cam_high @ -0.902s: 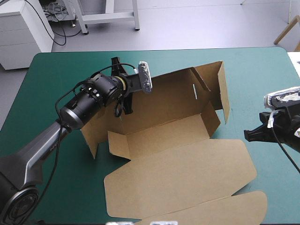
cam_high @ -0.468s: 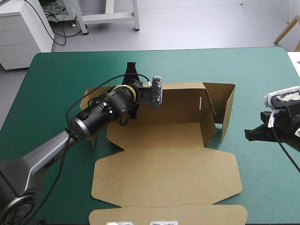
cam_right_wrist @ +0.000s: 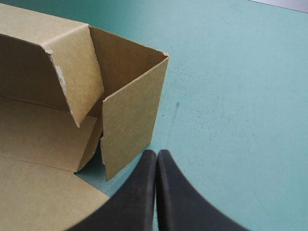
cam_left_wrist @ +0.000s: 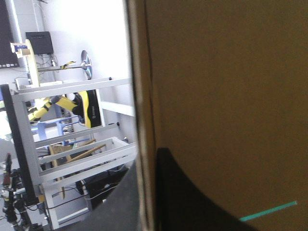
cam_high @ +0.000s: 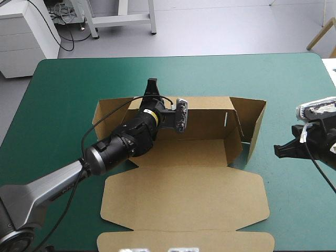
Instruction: Fold the box
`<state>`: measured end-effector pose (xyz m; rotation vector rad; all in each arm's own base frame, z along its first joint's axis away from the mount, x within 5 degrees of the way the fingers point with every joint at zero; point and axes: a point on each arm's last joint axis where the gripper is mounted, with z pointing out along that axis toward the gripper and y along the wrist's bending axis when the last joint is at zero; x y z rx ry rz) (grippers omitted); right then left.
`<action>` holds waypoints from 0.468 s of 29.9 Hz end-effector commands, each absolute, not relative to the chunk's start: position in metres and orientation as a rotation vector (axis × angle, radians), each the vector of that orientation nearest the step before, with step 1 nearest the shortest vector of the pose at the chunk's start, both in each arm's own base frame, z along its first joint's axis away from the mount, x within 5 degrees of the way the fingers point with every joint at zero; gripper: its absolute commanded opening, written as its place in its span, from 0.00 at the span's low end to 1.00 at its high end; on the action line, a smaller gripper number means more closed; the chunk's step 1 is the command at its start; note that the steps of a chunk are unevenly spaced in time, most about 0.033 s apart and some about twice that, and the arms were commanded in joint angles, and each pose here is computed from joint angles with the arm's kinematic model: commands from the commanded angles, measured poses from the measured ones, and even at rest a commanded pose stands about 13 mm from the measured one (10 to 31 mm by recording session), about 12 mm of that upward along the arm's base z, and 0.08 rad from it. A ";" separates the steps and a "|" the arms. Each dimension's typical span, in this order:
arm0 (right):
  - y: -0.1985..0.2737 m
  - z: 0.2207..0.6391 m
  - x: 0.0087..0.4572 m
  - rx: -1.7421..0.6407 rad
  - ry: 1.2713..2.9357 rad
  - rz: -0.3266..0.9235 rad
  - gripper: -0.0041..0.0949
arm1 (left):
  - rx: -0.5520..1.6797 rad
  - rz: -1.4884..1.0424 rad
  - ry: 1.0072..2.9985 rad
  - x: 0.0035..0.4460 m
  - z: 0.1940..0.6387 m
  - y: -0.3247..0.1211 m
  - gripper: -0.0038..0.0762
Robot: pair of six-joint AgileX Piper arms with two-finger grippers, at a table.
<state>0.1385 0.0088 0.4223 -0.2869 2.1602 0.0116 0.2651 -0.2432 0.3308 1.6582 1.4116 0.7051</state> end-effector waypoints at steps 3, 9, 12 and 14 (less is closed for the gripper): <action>0.008 0.436 0.138 -0.265 2.068 -0.002 0.02 | 1.578 0.742 1.312 0.241 0.347 -0.254 0.04; 0.008 0.435 0.137 -0.266 2.072 -0.002 0.02 | 1.578 0.731 1.358 0.236 0.329 -0.251 0.04; 0.008 0.435 0.137 -0.272 2.069 -0.006 0.02 | 1.583 0.740 1.366 0.231 0.320 -0.243 0.04; 0.008 0.436 0.138 -0.272 2.067 -0.007 0.02 | 1.584 0.734 1.353 0.227 0.314 -0.237 0.04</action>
